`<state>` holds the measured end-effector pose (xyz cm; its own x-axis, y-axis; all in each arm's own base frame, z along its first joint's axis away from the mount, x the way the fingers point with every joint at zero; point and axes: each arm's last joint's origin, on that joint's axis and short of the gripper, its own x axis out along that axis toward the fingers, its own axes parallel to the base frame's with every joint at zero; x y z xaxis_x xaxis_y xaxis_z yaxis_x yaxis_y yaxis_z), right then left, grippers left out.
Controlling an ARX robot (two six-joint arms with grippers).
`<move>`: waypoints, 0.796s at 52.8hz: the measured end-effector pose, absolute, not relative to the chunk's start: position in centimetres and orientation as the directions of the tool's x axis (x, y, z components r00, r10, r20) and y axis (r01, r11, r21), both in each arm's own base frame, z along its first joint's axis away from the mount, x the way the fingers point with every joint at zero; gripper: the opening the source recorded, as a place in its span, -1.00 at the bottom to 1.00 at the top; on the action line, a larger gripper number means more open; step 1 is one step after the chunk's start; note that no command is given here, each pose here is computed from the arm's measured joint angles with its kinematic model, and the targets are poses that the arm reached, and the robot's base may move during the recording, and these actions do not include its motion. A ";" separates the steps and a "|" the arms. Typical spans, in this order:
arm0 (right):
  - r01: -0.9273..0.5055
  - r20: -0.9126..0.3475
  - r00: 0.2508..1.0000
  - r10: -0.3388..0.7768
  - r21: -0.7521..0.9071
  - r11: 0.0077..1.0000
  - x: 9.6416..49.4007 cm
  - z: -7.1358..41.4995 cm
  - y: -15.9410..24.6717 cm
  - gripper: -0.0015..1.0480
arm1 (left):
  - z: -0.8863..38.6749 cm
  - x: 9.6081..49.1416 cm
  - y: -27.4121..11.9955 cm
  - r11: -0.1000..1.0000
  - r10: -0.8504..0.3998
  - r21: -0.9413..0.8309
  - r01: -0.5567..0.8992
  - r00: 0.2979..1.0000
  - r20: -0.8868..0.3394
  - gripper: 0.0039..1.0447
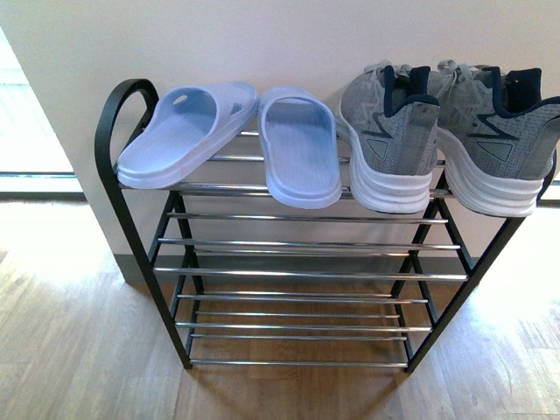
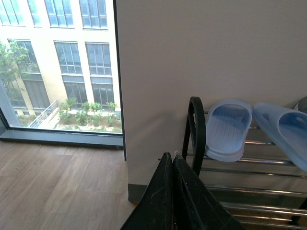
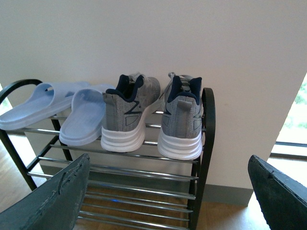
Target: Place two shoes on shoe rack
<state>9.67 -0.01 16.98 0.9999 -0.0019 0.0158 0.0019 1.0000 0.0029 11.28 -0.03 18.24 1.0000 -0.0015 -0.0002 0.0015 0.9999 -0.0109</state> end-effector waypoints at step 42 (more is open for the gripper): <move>0.001 0.016 1.000 -0.001 0.003 1.000 9.7 17.0 0.0 0.82 | 16.7 9.8 0.0 1.000 -0.002 -0.010 0.001 1.000 -0.003 -0.95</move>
<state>9.67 -0.01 16.98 0.9999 -0.0011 0.0158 0.0011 1.0000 0.0029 9.79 -0.02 16.69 1.0000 -0.0015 -0.0029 0.0015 0.9999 -0.0105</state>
